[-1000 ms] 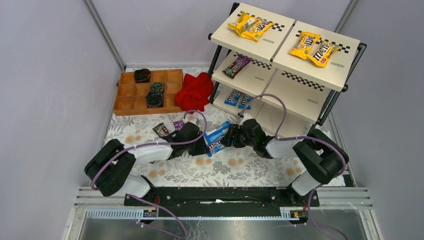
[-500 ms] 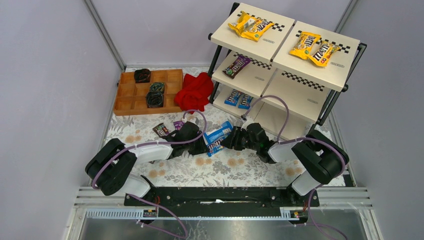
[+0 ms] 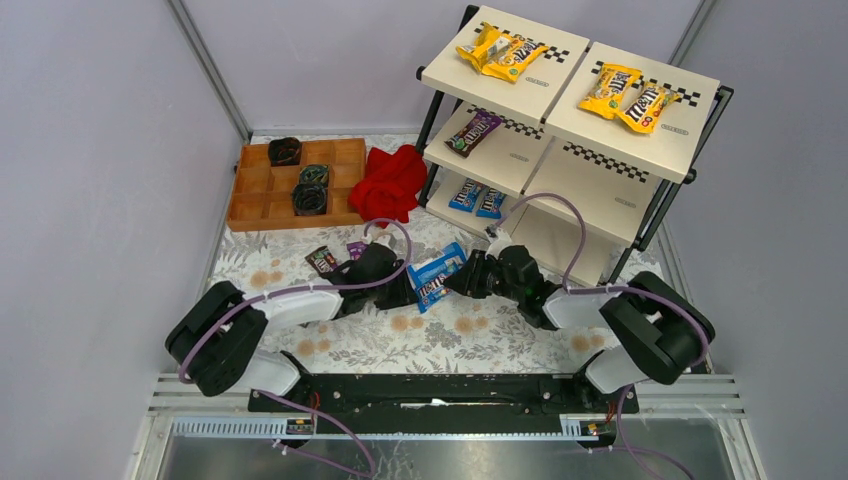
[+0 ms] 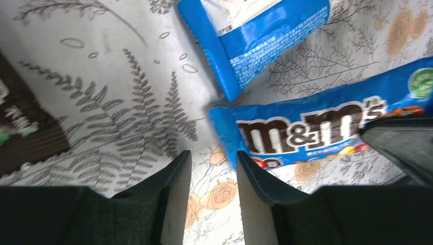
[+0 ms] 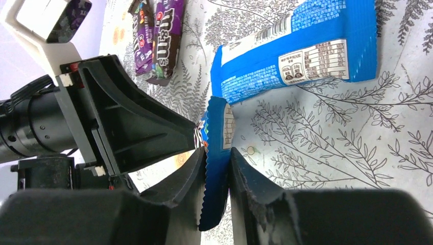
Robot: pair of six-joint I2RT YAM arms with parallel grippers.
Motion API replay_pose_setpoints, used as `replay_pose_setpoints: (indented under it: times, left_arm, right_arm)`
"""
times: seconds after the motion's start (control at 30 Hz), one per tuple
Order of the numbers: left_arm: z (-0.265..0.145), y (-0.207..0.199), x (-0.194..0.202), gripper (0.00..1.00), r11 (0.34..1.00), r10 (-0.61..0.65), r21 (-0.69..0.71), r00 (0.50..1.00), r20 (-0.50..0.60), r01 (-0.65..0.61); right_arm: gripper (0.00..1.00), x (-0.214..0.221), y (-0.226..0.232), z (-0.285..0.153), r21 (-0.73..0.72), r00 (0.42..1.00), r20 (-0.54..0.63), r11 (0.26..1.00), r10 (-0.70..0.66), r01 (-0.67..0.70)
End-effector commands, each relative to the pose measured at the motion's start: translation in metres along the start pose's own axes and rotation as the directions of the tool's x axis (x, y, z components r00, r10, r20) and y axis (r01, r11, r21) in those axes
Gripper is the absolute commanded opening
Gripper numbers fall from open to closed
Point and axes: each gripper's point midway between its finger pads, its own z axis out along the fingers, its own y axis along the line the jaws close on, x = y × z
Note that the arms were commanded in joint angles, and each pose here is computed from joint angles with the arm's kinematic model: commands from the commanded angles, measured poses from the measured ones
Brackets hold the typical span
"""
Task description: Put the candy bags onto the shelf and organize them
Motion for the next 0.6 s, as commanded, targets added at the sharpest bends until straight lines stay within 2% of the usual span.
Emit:
replay_pose_setpoints:
  times: [0.0,0.17,0.27,0.43,0.57]
  left_arm:
    - [-0.017,0.005,-0.012,0.46,0.998,0.043,-0.045,0.998,0.046,-0.041]
    - [-0.063,-0.023,-0.055,0.62,0.996,0.091,-0.023,0.977,0.192,-0.089]
    - [-0.104,-0.038,-0.087,0.68,0.992,0.128,-0.026,0.938,0.321,-0.126]
    - [-0.163,-0.057,-0.13,0.75,0.98,0.197,-0.063,0.855,0.48,-0.19]
    - [-0.199,-0.074,-0.158,0.78,0.97,0.235,-0.081,0.787,0.57,-0.231]
  right_arm:
    - [0.26,-0.014,0.013,-0.012,-0.013,0.994,0.026,0.994,-0.104,0.104]
    - [0.24,-0.022,0.026,-0.037,-0.007,0.969,0.009,0.969,-0.249,0.249]
    - [0.24,-0.028,0.042,-0.055,-0.042,0.928,-0.014,0.927,-0.372,0.372]
    - [0.24,-0.046,0.069,-0.1,-0.039,0.831,-0.046,0.832,-0.554,0.553]
    - [0.24,-0.092,0.1,-0.14,0.048,0.731,0.024,0.731,-0.682,0.681]
